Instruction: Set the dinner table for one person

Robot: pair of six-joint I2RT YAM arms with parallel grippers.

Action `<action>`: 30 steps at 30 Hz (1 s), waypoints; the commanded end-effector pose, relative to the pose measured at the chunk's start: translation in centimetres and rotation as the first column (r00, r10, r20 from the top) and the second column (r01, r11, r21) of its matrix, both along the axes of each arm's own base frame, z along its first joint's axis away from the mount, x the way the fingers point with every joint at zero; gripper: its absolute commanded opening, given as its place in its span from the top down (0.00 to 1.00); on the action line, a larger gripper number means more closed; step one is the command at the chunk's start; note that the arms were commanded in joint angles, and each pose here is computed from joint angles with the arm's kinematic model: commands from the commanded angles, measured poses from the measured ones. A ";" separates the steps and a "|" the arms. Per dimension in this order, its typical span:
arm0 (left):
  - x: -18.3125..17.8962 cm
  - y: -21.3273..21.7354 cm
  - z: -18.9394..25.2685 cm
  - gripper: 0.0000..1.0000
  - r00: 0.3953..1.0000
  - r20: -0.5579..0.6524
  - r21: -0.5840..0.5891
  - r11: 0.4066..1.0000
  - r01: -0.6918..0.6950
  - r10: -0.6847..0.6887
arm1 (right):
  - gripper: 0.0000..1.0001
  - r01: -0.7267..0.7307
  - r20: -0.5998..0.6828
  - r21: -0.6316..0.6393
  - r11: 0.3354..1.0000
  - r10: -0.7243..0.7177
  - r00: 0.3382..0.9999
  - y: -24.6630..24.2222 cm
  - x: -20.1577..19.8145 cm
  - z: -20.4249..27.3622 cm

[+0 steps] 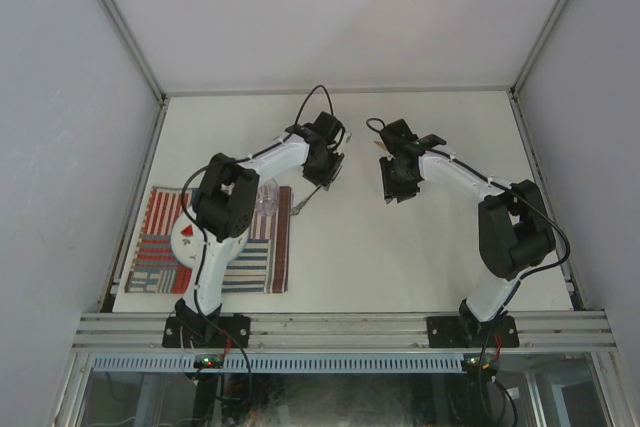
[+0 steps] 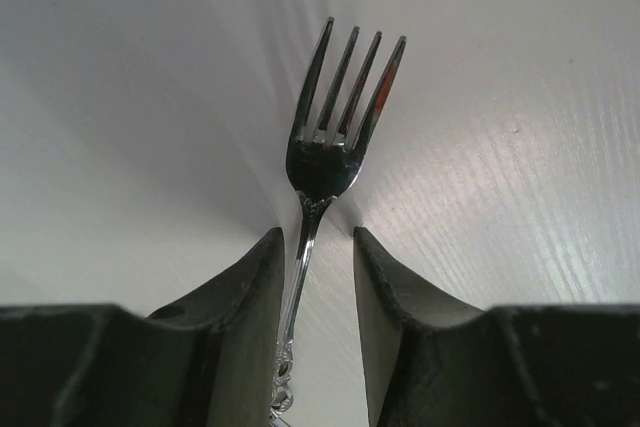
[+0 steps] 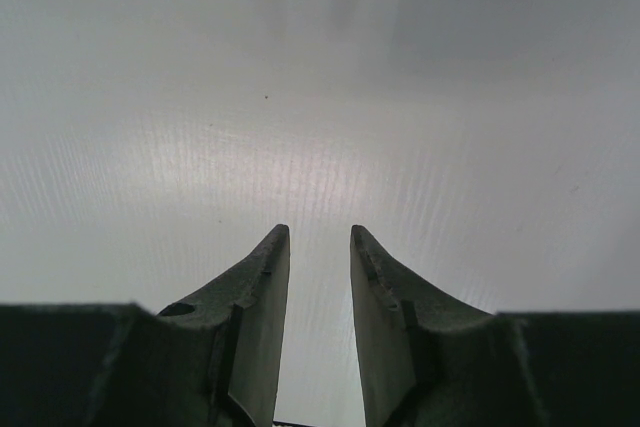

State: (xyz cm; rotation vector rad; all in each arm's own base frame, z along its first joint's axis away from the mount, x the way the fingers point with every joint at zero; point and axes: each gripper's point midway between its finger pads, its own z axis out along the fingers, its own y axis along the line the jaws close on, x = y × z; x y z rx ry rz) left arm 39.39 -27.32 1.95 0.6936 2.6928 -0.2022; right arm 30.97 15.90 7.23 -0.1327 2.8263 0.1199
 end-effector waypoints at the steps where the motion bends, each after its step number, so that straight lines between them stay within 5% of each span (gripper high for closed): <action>1: 0.8 0.3 -0.8 0.61 1.000 0.016 0.041 0.999 0.007 -0.008 | 0.69 -0.018 0.057 0.009 1.000 0.017 0.998 0.3 0.8 1.1; 7: 1.2 0.4 -0.9 0.99 1.000 0.006 0.064 0.998 -0.003 0.002 | 0.69 -0.020 0.058 0.015 1.000 0.019 0.998 0.3 0.8 1.1; 30: 5.1 2.1 8.5 1.00 0.975 0.195 0.138 0.982 -0.132 0.104 | 0.70 -0.056 0.065 0.047 0.997 0.053 0.996 1.5 2.0 1.2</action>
